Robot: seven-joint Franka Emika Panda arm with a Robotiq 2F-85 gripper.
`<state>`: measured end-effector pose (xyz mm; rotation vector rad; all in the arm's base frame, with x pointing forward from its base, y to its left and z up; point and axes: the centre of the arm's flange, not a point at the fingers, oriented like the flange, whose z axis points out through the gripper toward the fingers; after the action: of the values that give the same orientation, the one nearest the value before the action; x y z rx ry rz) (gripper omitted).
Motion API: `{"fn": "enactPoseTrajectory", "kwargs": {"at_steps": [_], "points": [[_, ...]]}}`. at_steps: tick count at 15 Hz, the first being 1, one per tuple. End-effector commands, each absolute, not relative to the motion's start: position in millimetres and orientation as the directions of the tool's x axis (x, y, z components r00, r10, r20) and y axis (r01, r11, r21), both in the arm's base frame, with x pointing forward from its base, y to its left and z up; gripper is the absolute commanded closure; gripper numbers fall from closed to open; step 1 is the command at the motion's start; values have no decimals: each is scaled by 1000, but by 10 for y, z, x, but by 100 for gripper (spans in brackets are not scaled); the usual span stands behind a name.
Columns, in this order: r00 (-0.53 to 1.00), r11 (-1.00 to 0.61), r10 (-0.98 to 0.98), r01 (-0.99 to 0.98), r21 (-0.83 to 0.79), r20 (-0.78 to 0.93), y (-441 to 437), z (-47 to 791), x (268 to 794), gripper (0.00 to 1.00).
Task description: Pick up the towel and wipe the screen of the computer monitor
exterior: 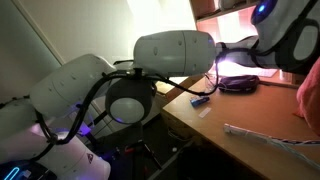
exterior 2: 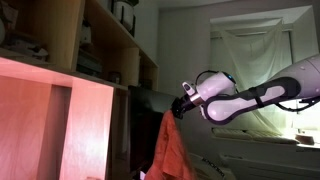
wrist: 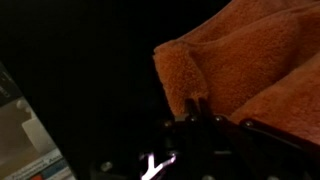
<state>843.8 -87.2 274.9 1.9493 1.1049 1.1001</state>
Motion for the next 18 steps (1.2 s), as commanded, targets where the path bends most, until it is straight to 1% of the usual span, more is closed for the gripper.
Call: {"fn": "enactPoseTrajectory", "kwargs": {"at_steps": [1,6,9,13,16,18], "points": [[223,-367,928,414,833,298,-505,2618,8255,96],[168,-254,966,502,827,195,-224,2250,8192,96],[112,-180,984,585,791,141,-161,2045,8081,96],[-57,-50,991,673,738,120,-2,1868,7840,96],[-164,18,978,687,727,132,109,1863,7690,96],[-209,42,968,677,735,137,98,1904,7579,96]]}}
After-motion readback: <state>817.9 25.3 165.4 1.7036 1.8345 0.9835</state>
